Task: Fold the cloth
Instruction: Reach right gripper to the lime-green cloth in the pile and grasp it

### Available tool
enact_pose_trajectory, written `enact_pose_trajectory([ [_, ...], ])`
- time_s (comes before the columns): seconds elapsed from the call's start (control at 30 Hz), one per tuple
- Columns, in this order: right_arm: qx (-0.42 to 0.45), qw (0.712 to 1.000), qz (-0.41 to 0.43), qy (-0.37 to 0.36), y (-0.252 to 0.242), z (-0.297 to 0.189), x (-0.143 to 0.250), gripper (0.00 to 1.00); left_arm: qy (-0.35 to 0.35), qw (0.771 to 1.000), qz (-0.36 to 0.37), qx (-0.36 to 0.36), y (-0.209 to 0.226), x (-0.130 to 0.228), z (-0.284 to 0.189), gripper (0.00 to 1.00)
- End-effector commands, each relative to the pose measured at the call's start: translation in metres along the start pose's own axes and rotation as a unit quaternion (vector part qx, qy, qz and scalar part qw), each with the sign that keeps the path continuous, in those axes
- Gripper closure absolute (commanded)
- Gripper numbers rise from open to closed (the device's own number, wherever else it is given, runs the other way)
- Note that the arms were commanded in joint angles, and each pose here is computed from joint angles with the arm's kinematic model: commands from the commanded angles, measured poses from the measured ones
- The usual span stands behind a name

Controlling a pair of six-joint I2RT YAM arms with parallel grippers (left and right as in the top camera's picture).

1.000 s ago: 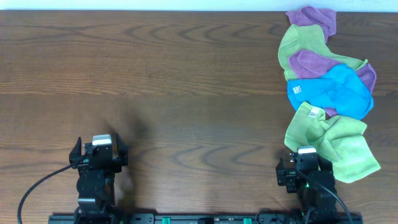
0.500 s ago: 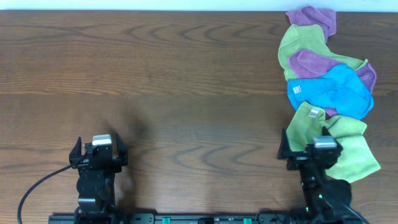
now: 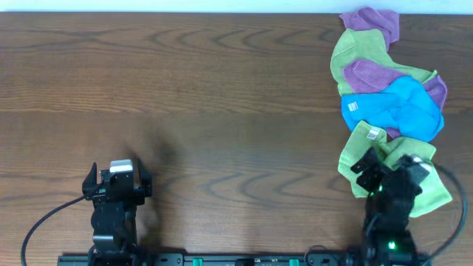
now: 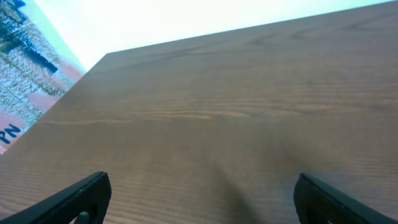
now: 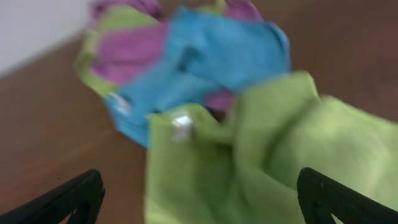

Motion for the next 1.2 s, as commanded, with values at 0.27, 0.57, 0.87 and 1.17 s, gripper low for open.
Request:
enact_pose_trajectory([
  [0.27,-0.031,0.998,0.014,0.049,0.011,0.009,-0.016,0.01,0.013,1.000,0.009,-0.016,0.004,0.010,0.002,0.04],
  [0.57,0.108,0.980,0.099,0.136,-0.040,0.010,0.024,0.02,0.013,1.000,0.009,-0.016,0.004,0.010,0.002,0.05],
  [0.87,0.133,0.970,0.061,0.192,-0.052,0.034,0.044,0.02,0.013,1.000,0.009,-0.016,0.004,0.010,0.002,0.05],
  [1.17,0.109,0.968,0.064,0.219,-0.041,0.056,0.054,0.96,0.013,1.000,0.009,-0.016,0.004,0.010,0.002,0.05],
])
Point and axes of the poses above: each gripper's point midway between its finger pads, its own z axis out along the fingers, its own y axis along the line the jaws close on, x = y × z, the point moved 3 cm from there along -z, back along the fingers, and after that the axes turned 13 degrees about -z, right-handed, at the moved point
